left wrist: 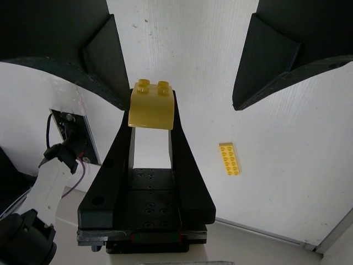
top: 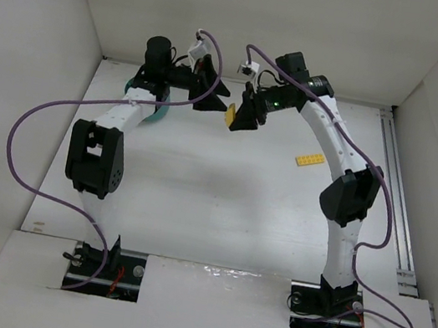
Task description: Sort the legos into containers by color
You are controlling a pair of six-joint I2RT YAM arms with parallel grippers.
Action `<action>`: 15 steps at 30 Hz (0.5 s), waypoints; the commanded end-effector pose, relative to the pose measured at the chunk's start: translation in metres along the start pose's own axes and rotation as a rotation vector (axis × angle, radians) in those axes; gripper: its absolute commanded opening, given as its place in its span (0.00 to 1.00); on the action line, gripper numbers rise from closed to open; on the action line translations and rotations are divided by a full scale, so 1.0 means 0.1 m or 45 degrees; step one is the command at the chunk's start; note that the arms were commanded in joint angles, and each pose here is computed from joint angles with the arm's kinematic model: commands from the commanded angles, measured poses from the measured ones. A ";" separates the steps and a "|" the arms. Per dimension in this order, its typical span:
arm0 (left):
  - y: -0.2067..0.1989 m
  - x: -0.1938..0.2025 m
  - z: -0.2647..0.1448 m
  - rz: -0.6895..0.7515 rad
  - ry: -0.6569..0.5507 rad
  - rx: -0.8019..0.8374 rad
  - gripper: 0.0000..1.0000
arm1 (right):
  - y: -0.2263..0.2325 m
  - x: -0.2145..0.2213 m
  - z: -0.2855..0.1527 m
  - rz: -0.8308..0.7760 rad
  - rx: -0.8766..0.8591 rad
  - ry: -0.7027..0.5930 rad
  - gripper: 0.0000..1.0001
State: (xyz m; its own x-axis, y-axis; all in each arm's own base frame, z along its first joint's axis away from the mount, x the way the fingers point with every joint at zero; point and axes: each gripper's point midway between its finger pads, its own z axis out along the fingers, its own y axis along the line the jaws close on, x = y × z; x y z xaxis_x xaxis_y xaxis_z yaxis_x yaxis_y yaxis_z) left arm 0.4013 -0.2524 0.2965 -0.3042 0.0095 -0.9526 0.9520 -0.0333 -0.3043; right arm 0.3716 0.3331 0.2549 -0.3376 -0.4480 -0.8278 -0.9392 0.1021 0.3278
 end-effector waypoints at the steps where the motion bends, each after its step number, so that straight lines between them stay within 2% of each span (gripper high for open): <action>1: -0.52 -0.10 -0.04 0.165 0.095 0.308 0.72 | 0.06 -0.15 0.00 -0.088 -0.010 -0.028 0.10; 15: -0.59 -0.09 -0.01 0.166 0.098 0.320 0.73 | -0.02 -0.18 0.02 -0.117 0.022 -0.035 0.09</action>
State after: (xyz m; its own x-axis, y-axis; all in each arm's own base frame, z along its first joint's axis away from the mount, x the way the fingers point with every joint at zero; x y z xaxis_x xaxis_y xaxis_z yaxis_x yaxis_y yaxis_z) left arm 0.3980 -0.2574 0.2966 -0.3040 0.0132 -0.9526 0.9515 -0.0452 -0.3043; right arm 0.3760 0.3335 0.2524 -0.3291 -0.4549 -0.8275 -0.9430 0.1136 0.3127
